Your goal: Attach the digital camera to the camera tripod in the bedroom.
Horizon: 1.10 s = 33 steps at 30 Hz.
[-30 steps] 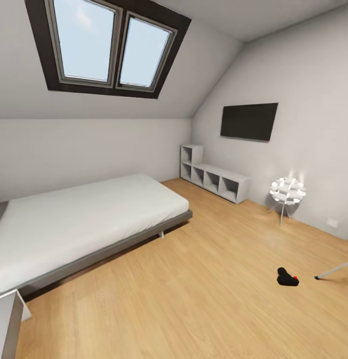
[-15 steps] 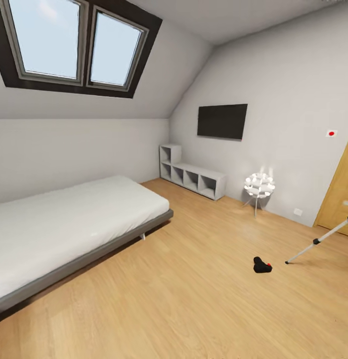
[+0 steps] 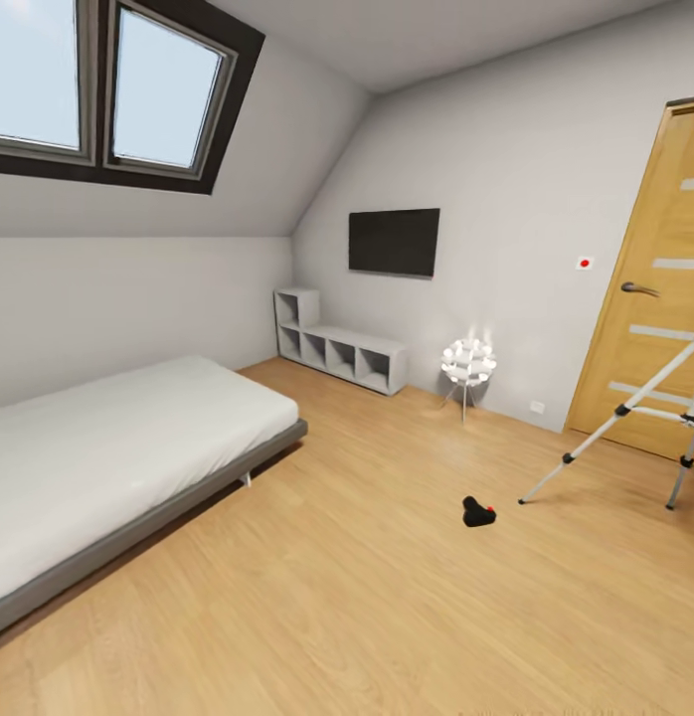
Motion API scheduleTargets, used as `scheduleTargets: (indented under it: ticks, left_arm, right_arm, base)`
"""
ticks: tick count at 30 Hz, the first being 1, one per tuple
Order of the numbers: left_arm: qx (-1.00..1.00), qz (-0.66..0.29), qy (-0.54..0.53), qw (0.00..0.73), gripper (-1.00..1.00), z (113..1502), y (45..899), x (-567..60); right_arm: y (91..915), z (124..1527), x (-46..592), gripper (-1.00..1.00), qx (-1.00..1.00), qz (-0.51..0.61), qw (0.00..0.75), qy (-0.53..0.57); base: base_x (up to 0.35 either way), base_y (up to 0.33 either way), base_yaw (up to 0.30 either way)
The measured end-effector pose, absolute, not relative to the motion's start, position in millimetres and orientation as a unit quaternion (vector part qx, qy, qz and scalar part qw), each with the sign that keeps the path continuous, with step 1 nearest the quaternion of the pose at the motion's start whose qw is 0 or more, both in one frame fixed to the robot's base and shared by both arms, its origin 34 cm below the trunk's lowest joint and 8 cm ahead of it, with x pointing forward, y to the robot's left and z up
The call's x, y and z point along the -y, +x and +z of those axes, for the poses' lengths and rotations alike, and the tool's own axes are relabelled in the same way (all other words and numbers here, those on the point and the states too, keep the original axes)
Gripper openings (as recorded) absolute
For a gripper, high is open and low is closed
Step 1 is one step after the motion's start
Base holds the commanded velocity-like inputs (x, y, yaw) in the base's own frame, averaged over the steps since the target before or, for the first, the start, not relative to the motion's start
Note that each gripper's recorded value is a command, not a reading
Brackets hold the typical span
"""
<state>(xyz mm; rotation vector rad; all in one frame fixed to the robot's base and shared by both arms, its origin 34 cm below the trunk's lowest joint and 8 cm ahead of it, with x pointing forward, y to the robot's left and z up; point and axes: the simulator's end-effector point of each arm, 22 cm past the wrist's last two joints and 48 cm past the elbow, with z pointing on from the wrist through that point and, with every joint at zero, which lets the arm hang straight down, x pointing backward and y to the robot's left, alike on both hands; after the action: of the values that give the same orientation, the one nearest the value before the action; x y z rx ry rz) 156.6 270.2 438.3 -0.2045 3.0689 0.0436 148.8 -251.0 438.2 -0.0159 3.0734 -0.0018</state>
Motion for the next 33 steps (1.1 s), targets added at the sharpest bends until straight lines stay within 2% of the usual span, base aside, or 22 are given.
scheduleTargets:
  ticks: [16, 22, 33]
  left_arm:
    - [-0.997, 0.011, -0.072, 0.031, 1.00, 438.1, 155.4, -264.6]
    - [-0.997, 0.011, -0.075, 0.030, 1.00, 438.2, 155.0, -265.0]
    - [-0.994, 0.015, -0.110, 0.024, 1.00, 438.1, 151.3, -267.3]
  right_arm:
    - [148.6, 438.2, 250.3, 1.00, -0.999, 0.000, 0.034, -0.008]
    - [148.2, 438.2, 251.8, 1.00, -0.999, -0.001, 0.033, -0.009]
    - [147.8, 438.3, 255.8, 1.00, -0.999, -0.004, 0.032, -0.007]
  base:
    - [0.000, 0.000, -0.272]
    - [0.095, 0.000, -0.049]
    - [0.300, 0.000, -0.004]
